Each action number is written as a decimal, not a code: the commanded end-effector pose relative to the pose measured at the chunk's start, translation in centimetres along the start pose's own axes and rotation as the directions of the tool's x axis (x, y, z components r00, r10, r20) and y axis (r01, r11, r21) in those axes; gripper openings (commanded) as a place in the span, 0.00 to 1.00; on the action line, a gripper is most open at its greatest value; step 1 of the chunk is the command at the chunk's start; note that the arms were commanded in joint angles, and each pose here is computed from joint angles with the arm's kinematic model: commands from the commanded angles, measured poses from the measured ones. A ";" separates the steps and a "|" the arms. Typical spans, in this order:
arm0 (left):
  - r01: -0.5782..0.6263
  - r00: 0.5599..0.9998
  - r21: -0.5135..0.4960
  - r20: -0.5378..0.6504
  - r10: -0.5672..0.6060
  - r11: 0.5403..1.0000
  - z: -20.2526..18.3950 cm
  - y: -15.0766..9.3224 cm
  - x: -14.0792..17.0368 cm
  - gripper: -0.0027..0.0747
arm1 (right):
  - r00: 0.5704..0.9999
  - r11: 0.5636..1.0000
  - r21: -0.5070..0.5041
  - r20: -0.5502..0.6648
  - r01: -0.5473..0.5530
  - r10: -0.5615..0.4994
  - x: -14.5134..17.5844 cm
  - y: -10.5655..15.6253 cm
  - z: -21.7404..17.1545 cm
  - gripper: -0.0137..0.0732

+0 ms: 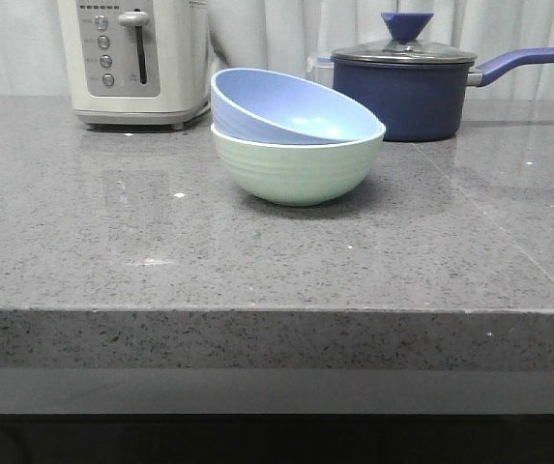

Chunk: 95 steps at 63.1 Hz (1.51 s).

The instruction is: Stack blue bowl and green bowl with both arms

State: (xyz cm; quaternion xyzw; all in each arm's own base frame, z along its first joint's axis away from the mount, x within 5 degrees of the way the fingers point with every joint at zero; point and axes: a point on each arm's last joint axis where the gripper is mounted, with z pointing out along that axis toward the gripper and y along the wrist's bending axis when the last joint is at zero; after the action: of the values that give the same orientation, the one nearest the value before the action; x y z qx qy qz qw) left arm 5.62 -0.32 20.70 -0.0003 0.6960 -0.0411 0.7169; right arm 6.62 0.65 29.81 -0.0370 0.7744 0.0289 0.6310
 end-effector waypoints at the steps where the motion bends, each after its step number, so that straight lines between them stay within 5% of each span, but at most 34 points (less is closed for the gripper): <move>1: 0.007 0.995 0.014 0.096 -0.008 1.000 -0.2 -0.1 -0.7 0.01 | 0.966 0.999 0.053 0.257 0.000 -0.013 0.6 -0.3 -0.3 0.10; 12: 0.007 0.995 0.014 0.096 -0.008 1.000 -0.2 -0.1 -0.7 0.01 | 0.927 0.995 0.095 0.374 -0.013 -0.024 5.0 -0.5 -0.3 0.10; 30: 0.007 0.996 0.013 0.094 -0.008 1.000 -0.2 -0.1 -0.7 0.01 | 0.936 0.994 0.106 0.350 -0.015 -0.023 8.4 -0.6 0.4 0.10; 95: 0.007 0.996 0.013 0.094 -0.008 1.000 -0.2 -0.1 -0.7 0.01 | 0.944 0.994 0.106 0.328 -0.015 -0.021 8.5 -0.6 0.4 0.10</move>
State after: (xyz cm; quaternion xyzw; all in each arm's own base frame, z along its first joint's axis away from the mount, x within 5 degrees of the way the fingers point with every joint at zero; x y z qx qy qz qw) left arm 5.61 -0.32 20.73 -0.0003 0.6946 -0.0412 0.7182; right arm 5.68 -0.01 20.03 0.0001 0.6989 -0.0014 0.7152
